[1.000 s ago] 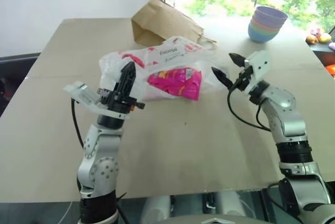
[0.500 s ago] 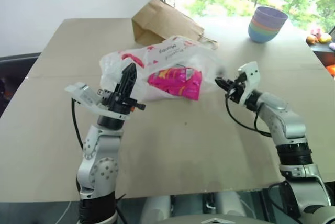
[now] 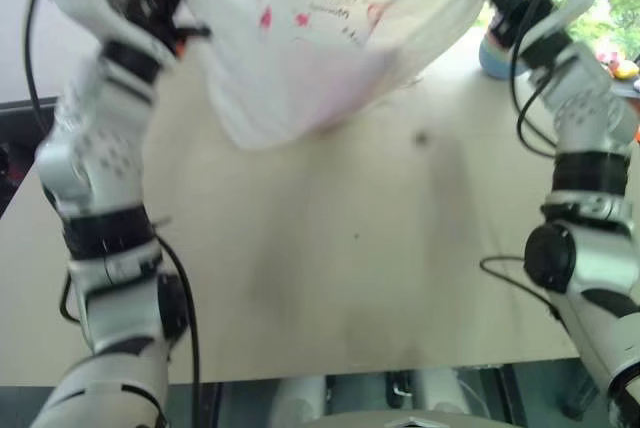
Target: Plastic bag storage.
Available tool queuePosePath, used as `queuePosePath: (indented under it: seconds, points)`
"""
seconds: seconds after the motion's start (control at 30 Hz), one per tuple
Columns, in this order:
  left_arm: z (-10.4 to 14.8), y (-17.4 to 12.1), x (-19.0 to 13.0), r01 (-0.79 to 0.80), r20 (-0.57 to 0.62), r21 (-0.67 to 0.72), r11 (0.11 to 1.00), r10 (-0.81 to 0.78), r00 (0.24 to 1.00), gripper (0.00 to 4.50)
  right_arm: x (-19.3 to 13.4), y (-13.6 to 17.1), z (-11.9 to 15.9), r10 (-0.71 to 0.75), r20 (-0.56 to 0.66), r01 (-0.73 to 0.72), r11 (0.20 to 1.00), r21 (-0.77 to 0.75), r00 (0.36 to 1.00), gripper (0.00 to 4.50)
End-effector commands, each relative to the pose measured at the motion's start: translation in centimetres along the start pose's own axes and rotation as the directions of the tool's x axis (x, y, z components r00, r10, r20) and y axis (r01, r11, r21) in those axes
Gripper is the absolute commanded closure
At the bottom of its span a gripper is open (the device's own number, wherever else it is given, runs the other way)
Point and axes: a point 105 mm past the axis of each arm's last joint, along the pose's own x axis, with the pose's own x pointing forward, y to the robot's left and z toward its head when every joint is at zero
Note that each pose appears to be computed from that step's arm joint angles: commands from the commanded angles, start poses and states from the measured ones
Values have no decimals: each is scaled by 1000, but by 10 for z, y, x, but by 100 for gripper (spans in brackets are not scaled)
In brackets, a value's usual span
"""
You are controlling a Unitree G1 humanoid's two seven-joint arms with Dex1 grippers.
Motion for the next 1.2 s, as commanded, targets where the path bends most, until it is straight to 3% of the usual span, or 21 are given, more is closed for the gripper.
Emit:
queuePosePath:
  seconds: [0.03,0.1,0.2,0.3,0.37,0.43,0.57,0.67,0.77,0.87,0.93,1.03,1.2]
  points:
    - [48,-7,29,90,138,37,995,-94,986,450,2,-2,57,29,198,-20,999,-49,980,443]
    - [61,-11,40,98,179,78,992,-110,978,450,0,-3,77,39,267,-25,998,-53,963,443]
    - [58,-21,40,177,185,123,976,-198,963,450,-12,-5,87,74,304,-63,997,-48,950,443]
    - [31,-25,26,234,128,139,962,-252,959,450,-28,-10,68,107,203,-95,993,-71,973,443]
    - [-17,-29,-8,283,-4,107,953,-285,959,450,-67,-13,21,148,-37,-150,987,-51,988,443]
    - [-69,-33,-56,315,-174,76,946,-299,938,450,-112,-13,-26,140,-240,-140,990,17,961,443]
    - [-142,-43,-158,272,-443,40,962,-227,867,450,-192,-7,-98,14,-478,20,998,66,878,443]
    - [-173,-55,-215,169,-538,17,986,-133,832,450,-248,-3,-135,-45,-643,80,996,25,764,325]
    - [-187,-68,-254,68,-583,30,997,-38,812,366,-273,-5,-134,-58,-668,66,998,-14,742,183]
    - [-185,-76,-268,15,-581,62,998,24,814,228,-278,-2,-129,-38,-681,-6,998,-62,731,42]
    - [-179,-77,-273,-15,-566,109,994,75,821,116,-284,4,-131,-14,-706,-62,995,-83,708,36]
    - [-177,-86,-289,-22,-608,114,993,88,789,6,-298,11,-135,0,-730,-123,986,-115,683,36]
    - [-180,-100,-309,32,-659,146,989,74,748,6,-317,17,-143,-18,-726,-126,982,-143,687,36]
